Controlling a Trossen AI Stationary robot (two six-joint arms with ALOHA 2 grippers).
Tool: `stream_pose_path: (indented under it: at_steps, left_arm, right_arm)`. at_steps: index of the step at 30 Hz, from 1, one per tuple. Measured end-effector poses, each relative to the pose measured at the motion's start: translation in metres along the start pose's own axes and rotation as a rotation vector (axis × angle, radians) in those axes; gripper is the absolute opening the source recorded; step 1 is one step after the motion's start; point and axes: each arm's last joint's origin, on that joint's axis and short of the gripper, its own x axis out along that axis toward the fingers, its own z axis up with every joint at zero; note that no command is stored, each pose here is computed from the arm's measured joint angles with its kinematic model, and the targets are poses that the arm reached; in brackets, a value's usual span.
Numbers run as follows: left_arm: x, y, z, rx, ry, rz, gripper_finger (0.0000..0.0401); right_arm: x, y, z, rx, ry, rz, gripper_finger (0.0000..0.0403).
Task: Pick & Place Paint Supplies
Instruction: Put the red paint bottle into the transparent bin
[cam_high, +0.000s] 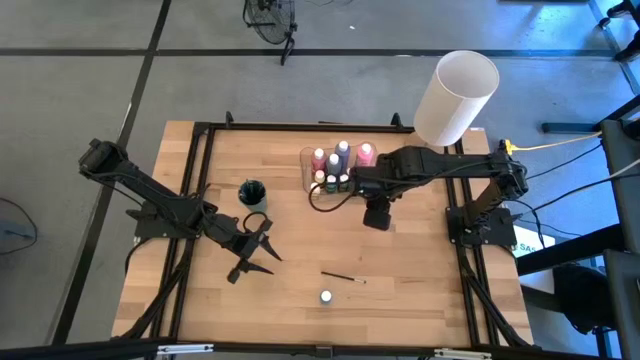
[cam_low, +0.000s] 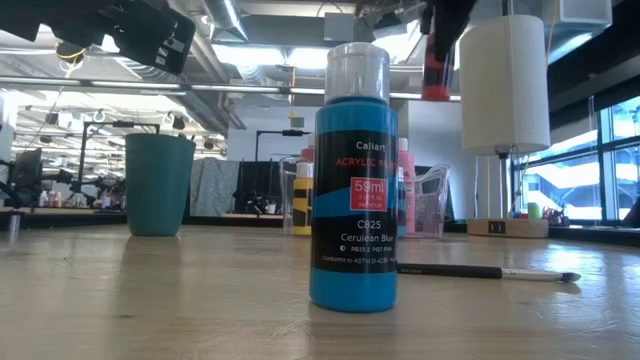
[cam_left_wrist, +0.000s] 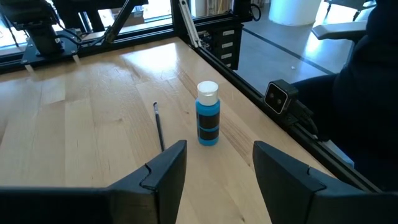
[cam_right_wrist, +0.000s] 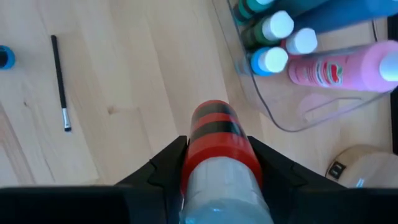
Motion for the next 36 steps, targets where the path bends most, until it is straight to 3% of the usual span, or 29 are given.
stream_pose_path:
  at_steps: [11, 18, 26, 36]
  left_arm:
    - [0.000, 0.000, 0.000, 0.000, 0.000, 0.000, 0.0180]
    - [0.000, 0.000, 0.000, 0.000, 0.000, 0.000, 0.0180]
    - [0.000, 0.000, 0.000, 0.000, 0.001, 0.000, 0.0180]
    - [0.000, 0.000, -0.001, 0.000, 0.002, 0.000, 0.0180]
  right_arm:
    - [0.000, 0.002, 0.006, -0.083, -0.059, 0.025, 0.0144]
    - [0.004, -0.024, 0.012, -0.034, -0.062, -0.058, 0.0144]
    - [0.042, -0.060, 0.018, -0.001, 0.002, -0.031, 0.0144]
    - [0.077, -0.087, 0.014, 0.033, 0.033, -0.038, 0.0144]
